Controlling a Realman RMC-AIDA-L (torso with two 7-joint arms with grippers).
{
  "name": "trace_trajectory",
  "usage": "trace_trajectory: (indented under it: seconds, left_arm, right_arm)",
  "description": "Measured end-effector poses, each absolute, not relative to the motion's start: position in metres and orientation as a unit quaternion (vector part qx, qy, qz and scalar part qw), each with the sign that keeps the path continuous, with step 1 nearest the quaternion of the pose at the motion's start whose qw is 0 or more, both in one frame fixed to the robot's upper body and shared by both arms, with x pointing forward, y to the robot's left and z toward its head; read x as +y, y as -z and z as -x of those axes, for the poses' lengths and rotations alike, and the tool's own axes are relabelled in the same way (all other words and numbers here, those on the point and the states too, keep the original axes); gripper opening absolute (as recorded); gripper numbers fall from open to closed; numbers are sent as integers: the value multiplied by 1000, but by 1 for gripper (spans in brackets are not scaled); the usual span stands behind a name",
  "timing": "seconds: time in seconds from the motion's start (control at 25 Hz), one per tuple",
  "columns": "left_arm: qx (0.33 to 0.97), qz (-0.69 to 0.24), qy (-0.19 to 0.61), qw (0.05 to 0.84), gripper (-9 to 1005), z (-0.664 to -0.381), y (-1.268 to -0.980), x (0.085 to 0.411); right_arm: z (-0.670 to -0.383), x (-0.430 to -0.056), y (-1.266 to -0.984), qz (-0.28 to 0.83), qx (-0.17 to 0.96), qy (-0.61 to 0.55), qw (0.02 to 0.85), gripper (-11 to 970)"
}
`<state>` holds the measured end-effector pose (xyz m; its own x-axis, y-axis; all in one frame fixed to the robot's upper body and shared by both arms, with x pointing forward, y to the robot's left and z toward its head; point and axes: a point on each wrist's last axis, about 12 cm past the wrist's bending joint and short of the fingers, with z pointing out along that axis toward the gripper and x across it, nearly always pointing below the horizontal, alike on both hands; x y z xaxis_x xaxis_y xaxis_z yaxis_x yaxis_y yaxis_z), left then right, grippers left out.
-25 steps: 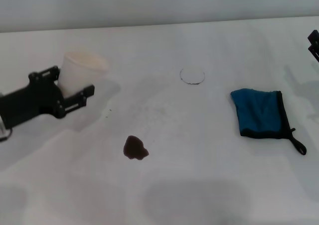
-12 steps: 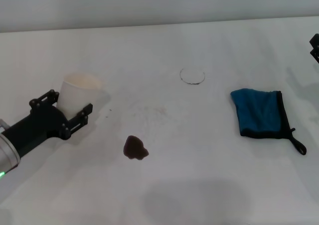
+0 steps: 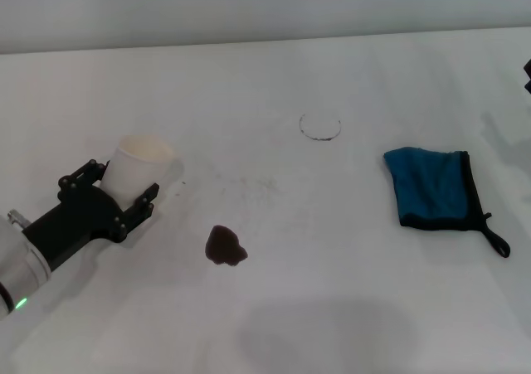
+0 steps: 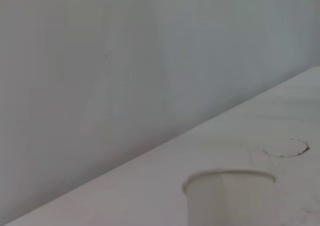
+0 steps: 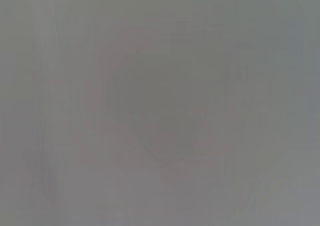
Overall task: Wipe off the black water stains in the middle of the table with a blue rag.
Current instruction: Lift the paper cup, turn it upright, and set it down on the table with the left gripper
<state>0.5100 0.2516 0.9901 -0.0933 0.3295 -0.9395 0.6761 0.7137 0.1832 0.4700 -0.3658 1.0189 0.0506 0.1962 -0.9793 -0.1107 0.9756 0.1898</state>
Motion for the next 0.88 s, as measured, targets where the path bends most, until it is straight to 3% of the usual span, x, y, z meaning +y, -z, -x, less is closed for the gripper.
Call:
trace_trajectory:
  seconds: [0.88]
  left_arm:
    - [732, -353, 127, 569, 666, -480, -972, 250]
  right_arm:
    - [-485, -373, -1028, -16, 677, -89, 730, 856]
